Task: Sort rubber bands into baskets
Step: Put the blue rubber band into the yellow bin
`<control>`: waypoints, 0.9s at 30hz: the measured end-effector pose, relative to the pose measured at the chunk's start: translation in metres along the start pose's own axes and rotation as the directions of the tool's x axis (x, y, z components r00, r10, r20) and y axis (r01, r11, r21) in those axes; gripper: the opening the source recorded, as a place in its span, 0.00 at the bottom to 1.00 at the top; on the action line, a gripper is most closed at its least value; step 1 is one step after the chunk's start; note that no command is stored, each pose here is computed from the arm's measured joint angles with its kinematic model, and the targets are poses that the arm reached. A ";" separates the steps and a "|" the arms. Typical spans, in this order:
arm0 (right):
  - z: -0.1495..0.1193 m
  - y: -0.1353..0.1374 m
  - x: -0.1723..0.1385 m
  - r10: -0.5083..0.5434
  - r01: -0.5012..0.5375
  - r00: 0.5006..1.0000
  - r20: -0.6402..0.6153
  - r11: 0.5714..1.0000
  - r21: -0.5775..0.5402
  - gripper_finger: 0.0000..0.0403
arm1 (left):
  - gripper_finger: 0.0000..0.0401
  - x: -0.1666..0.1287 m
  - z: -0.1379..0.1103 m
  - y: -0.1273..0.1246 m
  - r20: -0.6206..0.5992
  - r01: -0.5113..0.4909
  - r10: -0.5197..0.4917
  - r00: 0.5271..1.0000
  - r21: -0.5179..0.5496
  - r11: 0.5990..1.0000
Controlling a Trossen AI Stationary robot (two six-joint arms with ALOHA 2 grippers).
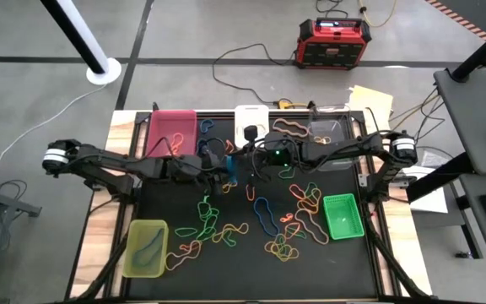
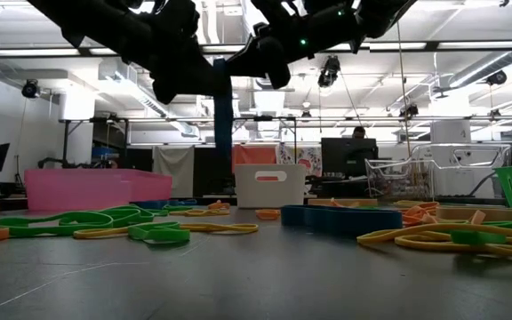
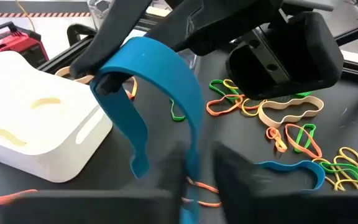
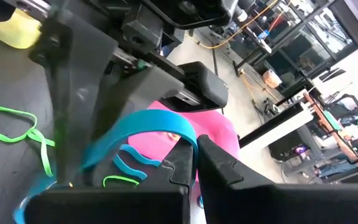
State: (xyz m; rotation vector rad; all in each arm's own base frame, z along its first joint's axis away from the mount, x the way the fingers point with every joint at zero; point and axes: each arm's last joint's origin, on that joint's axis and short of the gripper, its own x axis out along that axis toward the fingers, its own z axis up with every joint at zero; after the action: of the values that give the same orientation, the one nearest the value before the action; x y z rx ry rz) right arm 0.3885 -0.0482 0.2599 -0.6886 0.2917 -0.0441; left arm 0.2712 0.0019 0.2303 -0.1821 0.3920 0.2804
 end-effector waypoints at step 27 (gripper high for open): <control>-0.009 0.001 -0.008 0.242 -0.149 0.923 -0.300 0.942 0.302 0.46 | 0.00 -0.095 0.069 -0.034 -0.585 0.187 -0.218 0.781 -0.114 0.976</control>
State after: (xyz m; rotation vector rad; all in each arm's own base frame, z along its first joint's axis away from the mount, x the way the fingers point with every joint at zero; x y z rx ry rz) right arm 0.3787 -0.0517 0.2544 -0.3686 0.6692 -0.0079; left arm 0.2209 -0.0363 0.3347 -0.3631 0.9903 0.0080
